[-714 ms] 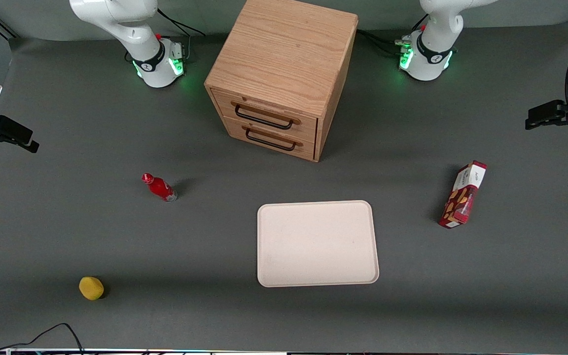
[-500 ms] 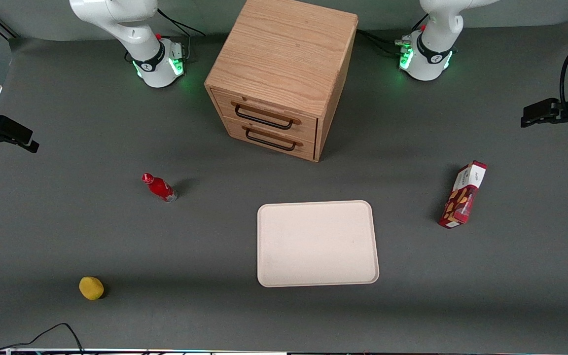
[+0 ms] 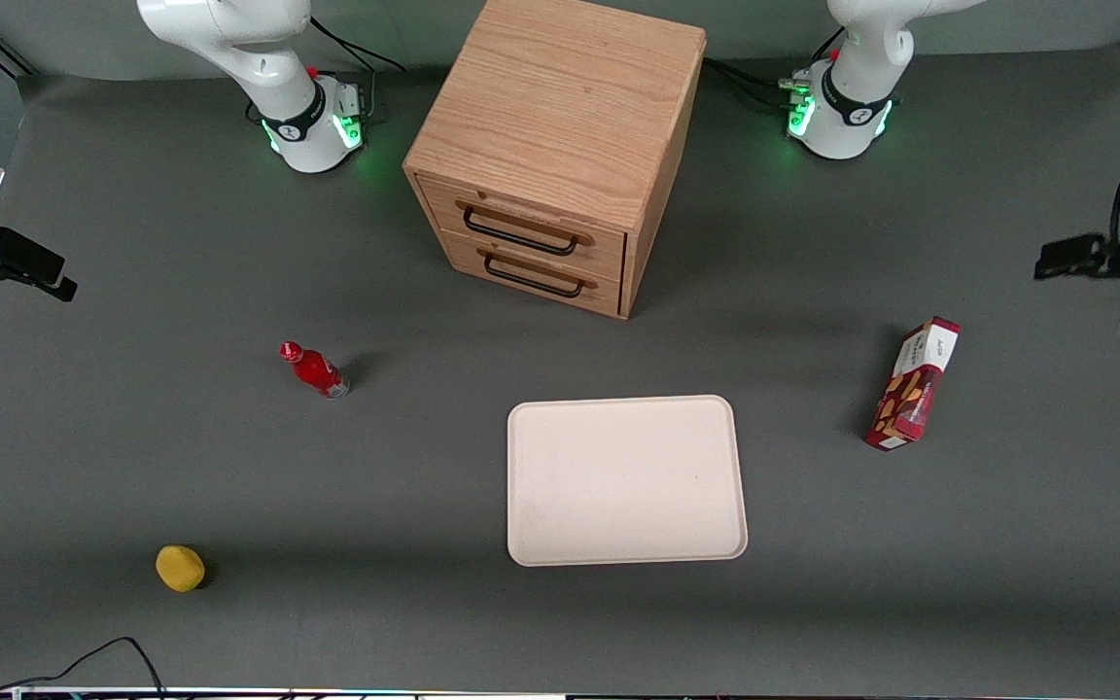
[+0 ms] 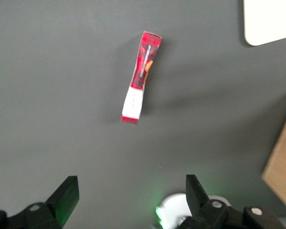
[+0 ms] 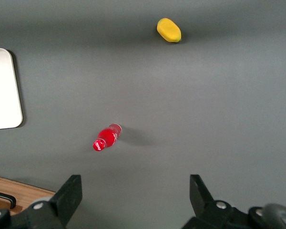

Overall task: Place red cookie box on tray
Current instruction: 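Lower the left gripper onto the upright red shortbread box, then close the left gripper on the box and lift it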

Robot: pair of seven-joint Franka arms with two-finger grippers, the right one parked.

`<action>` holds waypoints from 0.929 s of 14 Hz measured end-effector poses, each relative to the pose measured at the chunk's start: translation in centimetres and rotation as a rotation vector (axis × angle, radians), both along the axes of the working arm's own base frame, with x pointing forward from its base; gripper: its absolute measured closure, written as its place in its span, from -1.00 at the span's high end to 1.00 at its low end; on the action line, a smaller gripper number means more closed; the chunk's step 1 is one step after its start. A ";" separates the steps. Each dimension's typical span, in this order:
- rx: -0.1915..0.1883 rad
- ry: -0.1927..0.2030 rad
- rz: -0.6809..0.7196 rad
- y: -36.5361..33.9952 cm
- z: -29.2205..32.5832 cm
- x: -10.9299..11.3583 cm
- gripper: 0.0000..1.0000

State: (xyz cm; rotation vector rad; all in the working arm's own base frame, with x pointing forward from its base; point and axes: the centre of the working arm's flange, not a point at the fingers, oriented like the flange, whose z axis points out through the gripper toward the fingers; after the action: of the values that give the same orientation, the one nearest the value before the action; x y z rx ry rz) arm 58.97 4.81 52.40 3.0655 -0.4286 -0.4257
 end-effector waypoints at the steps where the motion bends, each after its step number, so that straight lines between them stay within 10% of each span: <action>1: -0.015 0.002 -0.045 0.5 -3.8 0.3 1.00; 10: -0.040 -0.158 -0.145 -0.9 -25.5 -3.7 0.99; 13: -0.059 -0.197 -0.126 -1.1 -29.3 -4.0 0.37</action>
State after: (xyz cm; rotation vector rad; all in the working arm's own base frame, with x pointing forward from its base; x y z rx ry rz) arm 54.94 3.73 23.05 3.0441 -0.6308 -0.1101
